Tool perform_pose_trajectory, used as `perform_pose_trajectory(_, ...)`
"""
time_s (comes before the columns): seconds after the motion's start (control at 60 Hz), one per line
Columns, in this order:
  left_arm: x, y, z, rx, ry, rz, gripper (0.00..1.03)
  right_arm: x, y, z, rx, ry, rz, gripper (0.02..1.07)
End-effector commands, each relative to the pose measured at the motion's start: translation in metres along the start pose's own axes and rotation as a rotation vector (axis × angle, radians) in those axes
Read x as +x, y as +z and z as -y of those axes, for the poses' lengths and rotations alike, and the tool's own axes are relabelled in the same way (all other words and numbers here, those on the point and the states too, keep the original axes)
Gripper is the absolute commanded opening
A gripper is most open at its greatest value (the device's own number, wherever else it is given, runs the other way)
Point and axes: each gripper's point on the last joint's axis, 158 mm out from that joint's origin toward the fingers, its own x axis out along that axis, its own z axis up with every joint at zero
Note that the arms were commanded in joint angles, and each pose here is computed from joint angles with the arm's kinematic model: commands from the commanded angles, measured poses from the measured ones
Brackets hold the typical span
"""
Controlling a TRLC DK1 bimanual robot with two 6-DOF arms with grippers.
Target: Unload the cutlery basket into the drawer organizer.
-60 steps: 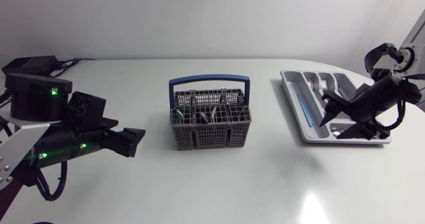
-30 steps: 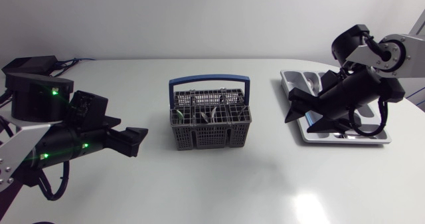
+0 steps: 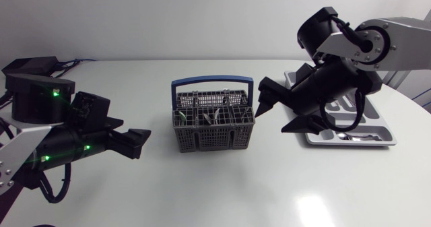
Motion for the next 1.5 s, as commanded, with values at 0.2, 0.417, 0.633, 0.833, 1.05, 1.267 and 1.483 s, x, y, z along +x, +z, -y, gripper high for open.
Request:
perform_pose_trajectory(0.2, 0.002, -0.012, 0.005, 0.006, -0.012, -0.015, 0.99, 0.009, 0.017, -0.020, 0.095, 0.001, 0.004, 0.90)
perform_pose_trajectory(0.417, 0.003, -0.015, 0.005, 0.007, -0.011, -0.021, 0.99, 0.021, 0.027, -0.030, 0.131, -0.011, -0.009, 0.81)
perform_pose_trajectory(0.633, 0.005, -0.014, 0.004, 0.005, -0.008, -0.015, 0.99, 0.033, 0.031, -0.038, 0.126, -0.060, 0.010, 0.68)
perform_pose_trajectory(0.833, 0.008, -0.017, 0.003, 0.005, -0.007, -0.021, 0.99, 0.043, 0.038, -0.040, 0.121, -0.094, 0.037, 0.53)
perform_pose_trajectory(1.05, 0.009, -0.018, 0.003, 0.006, -0.007, -0.022, 0.99, 0.055, 0.038, -0.044, 0.105, -0.112, 0.059, 0.44)
perform_pose_trajectory(1.267, 0.010, -0.019, 0.002, 0.005, -0.004, -0.022, 0.99, 0.058, 0.041, -0.045, 0.100, -0.103, 0.072, 0.35)
perform_pose_trajectory(1.483, 0.009, -0.017, 0.003, 0.005, -0.007, -0.018, 0.99, 0.060, 0.042, -0.041, 0.094, -0.119, 0.086, 0.18)
